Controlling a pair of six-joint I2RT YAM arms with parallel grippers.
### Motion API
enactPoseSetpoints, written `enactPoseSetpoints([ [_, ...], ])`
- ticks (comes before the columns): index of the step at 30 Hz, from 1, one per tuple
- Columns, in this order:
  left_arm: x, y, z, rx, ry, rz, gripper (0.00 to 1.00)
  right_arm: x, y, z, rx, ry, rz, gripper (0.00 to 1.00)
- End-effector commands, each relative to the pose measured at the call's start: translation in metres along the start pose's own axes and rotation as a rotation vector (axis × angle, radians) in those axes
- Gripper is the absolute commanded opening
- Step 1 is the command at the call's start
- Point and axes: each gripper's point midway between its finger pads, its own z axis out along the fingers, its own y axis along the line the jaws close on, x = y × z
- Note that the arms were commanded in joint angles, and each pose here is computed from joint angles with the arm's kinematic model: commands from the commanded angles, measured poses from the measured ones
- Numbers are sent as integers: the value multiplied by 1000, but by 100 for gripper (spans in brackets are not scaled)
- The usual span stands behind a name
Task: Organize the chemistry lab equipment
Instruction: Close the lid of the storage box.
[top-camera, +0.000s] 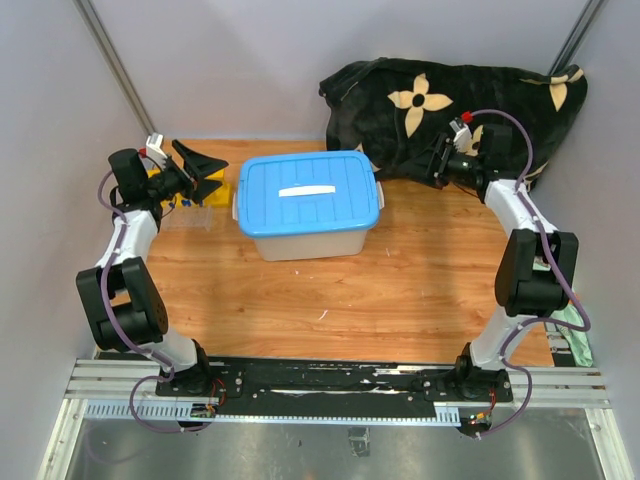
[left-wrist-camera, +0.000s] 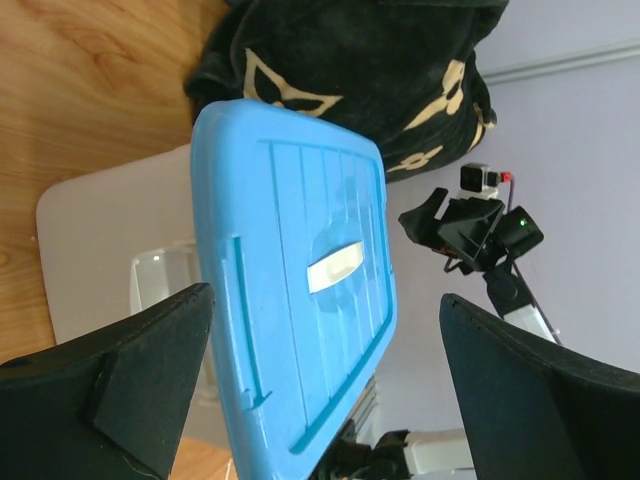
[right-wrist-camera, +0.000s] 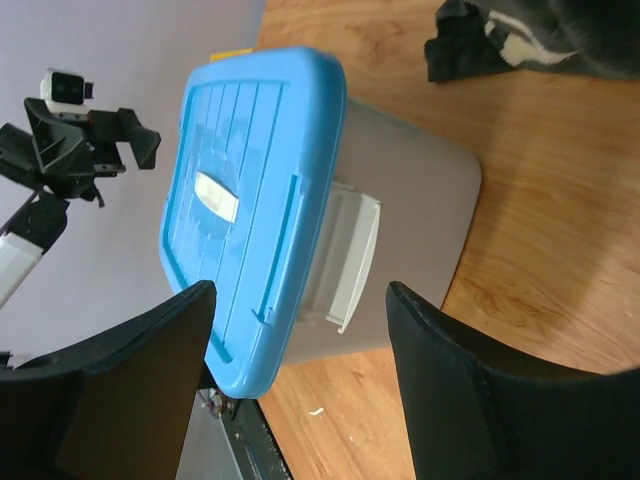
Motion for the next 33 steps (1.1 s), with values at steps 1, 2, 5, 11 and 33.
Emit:
enactPoseSetpoints([
  [1, 14, 8, 0, 41, 53, 25, 99, 12, 26, 7, -137, 47, -28, 71],
  [2, 17, 12, 0, 38, 60, 24, 99, 15, 25, 8, -136, 49, -27, 71],
  [5, 23, 22, 1, 31, 74, 17, 99, 22, 17, 12, -141, 56, 4, 71],
  [11, 34, 38, 3, 22, 108, -21, 99, 43, 4, 28, -152, 110, 48, 71],
  [33, 67, 69, 24, -41, 203, -63, 99, 79, -11, 50, -147, 193, 108, 72],
])
